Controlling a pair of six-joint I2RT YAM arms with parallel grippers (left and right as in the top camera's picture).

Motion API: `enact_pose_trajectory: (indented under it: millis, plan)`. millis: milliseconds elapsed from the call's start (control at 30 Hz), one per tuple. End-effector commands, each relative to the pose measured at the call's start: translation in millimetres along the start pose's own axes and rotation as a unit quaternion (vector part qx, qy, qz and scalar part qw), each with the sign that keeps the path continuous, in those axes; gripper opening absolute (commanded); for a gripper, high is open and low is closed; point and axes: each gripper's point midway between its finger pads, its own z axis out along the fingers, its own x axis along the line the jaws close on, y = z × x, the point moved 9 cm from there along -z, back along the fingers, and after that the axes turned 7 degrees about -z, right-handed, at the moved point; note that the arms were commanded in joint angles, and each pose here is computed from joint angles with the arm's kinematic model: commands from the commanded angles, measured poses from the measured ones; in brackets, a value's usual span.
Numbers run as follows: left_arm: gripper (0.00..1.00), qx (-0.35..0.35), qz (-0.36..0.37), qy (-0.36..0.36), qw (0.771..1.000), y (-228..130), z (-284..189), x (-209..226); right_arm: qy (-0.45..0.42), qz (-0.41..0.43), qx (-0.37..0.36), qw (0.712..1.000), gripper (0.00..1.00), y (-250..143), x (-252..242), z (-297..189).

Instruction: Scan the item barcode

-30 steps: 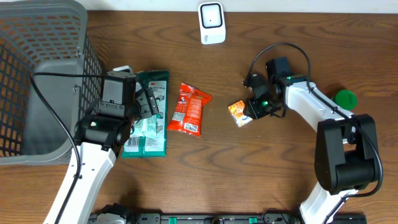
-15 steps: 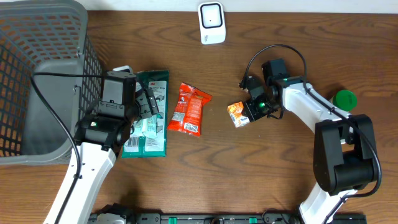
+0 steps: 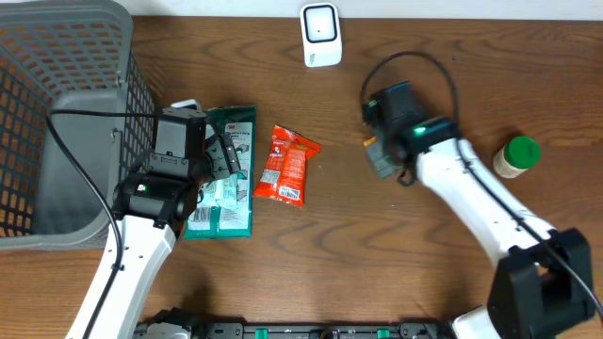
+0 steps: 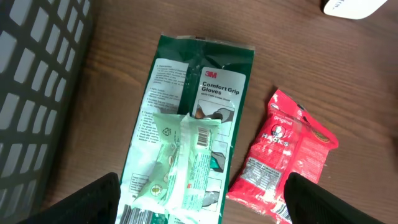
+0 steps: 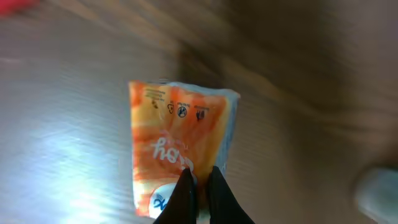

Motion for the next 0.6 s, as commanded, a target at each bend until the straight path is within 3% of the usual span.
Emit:
enact_pose_trajectory:
  millis: [0, 200, 433, 567]
  plan:
    - [0.84, -0.011, -0.004, -0.004, 1.000, 6.0, -4.9, -1.6, -0.209, -0.001, 0.025, 0.978, 0.01, -0.7, 11.1, 1.6]
    - [0.84, -0.011, -0.004, -0.004, 1.000, 6.0, -4.9, -1.6, -0.316, -0.078, 0.046, 0.944, 0.01, -1.6, 59.9, 36.1]
    - [0.84, -0.011, -0.004, -0.004, 1.000, 6.1, -4.9, -1.6, -0.304, -0.098, 0.052, 0.946, 0.02, -5.4, 83.4, 55.1]
    - [0.84, -0.011, -0.004, -0.004, 1.000, 6.1, -4.9, -1.6, -0.285, -0.095, 0.054, 0.952, 0.13, -5.7, 86.5, 56.5]
